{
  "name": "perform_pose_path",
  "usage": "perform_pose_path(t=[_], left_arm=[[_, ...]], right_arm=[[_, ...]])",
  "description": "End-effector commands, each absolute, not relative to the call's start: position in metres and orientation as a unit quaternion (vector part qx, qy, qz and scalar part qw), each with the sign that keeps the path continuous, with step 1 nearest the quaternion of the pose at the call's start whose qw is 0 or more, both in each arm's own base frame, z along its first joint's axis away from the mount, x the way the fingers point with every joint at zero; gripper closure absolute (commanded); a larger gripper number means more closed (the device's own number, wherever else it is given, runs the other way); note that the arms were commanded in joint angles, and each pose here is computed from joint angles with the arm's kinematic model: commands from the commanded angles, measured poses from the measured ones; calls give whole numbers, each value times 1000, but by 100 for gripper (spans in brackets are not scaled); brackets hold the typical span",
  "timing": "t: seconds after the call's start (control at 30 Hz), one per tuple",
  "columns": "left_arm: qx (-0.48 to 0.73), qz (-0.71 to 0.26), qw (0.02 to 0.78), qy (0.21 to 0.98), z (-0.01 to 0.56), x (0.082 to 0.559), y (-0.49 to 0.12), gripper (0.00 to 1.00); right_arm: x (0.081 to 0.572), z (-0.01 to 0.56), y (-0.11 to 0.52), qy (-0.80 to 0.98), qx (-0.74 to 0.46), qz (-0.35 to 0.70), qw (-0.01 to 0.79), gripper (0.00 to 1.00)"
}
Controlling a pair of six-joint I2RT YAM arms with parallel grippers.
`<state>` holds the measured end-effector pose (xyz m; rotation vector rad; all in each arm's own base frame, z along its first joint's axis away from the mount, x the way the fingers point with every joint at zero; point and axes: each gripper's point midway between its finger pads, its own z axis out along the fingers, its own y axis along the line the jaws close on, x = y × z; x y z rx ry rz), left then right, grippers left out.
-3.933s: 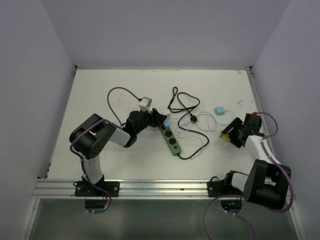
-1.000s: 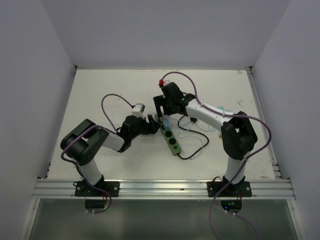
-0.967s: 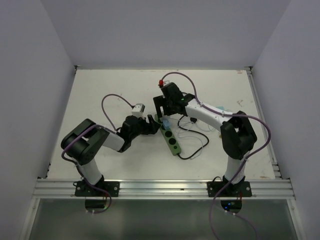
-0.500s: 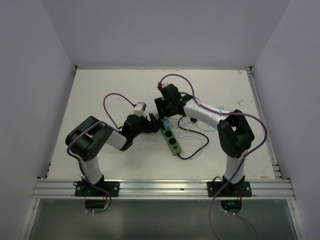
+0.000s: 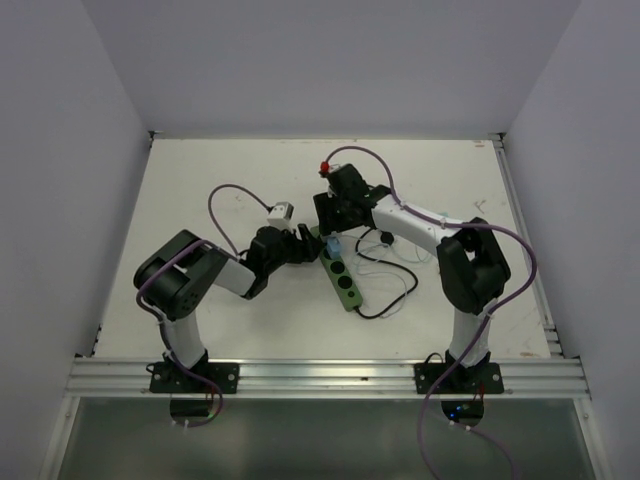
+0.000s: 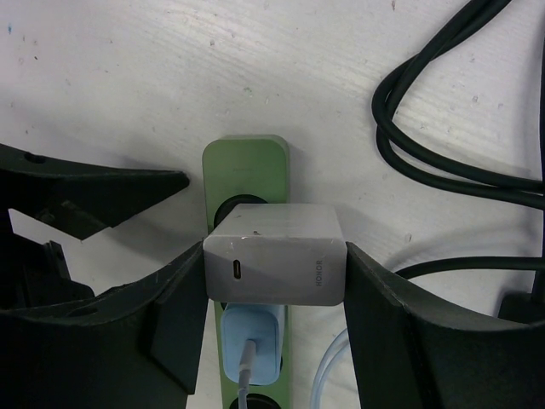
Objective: Pull the plug off the socket
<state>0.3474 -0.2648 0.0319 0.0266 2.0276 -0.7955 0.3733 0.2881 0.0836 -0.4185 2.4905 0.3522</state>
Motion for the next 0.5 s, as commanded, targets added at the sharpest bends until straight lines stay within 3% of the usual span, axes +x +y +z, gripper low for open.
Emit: perform_pose_path(t=[0.0,0.47], left_arm=[[-2,-282,417,864,-8,341,-253,31],[2,-262,379,888,-31,327,-246,44]], right_arm=[[379,103,295,927,-143,159,308,73],[390,112,278,930,-100,191,298,90]])
